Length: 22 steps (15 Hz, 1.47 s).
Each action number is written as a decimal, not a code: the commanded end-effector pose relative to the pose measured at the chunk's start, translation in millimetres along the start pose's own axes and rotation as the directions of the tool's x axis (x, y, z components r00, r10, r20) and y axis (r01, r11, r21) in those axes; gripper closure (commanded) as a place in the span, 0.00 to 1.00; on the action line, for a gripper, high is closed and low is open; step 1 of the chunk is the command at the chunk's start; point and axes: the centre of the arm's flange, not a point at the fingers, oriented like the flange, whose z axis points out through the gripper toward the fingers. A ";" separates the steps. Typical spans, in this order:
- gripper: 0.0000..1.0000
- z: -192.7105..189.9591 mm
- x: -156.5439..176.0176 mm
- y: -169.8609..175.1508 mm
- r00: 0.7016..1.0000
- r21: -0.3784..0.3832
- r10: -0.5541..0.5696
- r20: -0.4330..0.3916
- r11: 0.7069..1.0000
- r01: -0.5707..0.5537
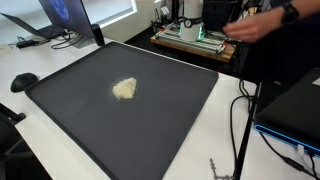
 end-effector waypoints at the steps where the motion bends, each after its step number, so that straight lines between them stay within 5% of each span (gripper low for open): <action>1: 0.97 -15.6 10.2 -11.0 0.998 -0.039 0.030 0.047 0.999 -0.029; 7: 0.97 -16.5 75.9 74.2 0.984 -0.183 0.107 0.140 0.980 -0.080; 12: 0.97 20.3 138.2 130.8 0.957 -0.270 0.172 0.233 0.957 -0.106; 19: 0.97 96.3 203.6 139.9 0.917 -0.420 0.198 0.346 0.907 -0.038; 20: 0.97 91.8 177.2 136.3 0.938 -0.366 0.178 0.297 0.929 -0.061; 22: 0.88 105.9 183.2 136.6 0.933 -0.367 0.176 0.313 0.929 -0.052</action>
